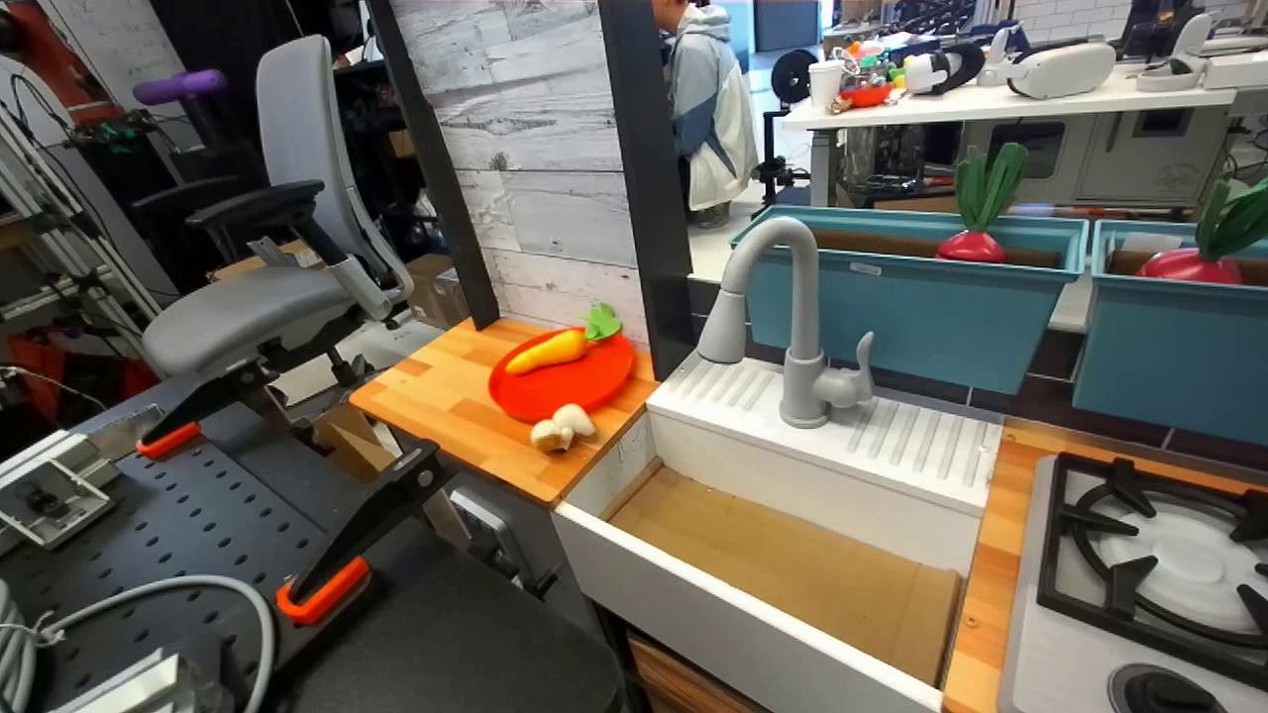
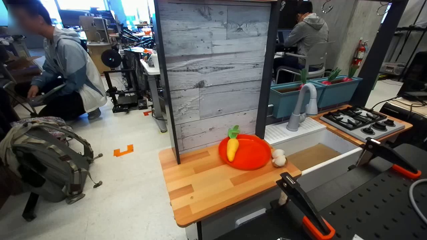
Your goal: Turn the tap faucet to the left
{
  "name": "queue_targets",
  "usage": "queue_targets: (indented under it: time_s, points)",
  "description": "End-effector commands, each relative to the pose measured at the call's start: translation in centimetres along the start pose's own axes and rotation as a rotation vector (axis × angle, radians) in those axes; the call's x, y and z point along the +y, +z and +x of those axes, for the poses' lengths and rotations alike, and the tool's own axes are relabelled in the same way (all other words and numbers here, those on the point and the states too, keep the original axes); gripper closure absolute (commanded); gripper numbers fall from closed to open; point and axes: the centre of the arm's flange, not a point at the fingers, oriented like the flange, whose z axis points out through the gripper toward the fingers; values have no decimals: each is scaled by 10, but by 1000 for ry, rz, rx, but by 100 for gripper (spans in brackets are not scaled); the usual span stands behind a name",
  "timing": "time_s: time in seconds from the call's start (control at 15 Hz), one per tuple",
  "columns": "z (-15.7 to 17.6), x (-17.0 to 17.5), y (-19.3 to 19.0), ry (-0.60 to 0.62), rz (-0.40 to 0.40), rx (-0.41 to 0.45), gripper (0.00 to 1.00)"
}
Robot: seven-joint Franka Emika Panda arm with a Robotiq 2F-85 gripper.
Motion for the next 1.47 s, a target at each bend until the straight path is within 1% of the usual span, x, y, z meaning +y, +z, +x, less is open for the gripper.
queue_targets:
  time_s: [0.0, 0.2, 0.4, 0.8, 1.0, 1.27, 1.4]
  points:
    - [32, 26, 14, 25, 15, 61, 0]
    - [55, 48, 26, 61, 12, 126, 0]
    - [81, 79, 38, 95, 21, 168, 0]
    - [112, 166, 68, 255, 74, 145, 0]
    - [126, 203, 90, 353, 80, 140, 0]
    - [137, 242, 124, 468, 41, 122, 0]
    - [137, 259, 138, 500, -5, 116, 0]
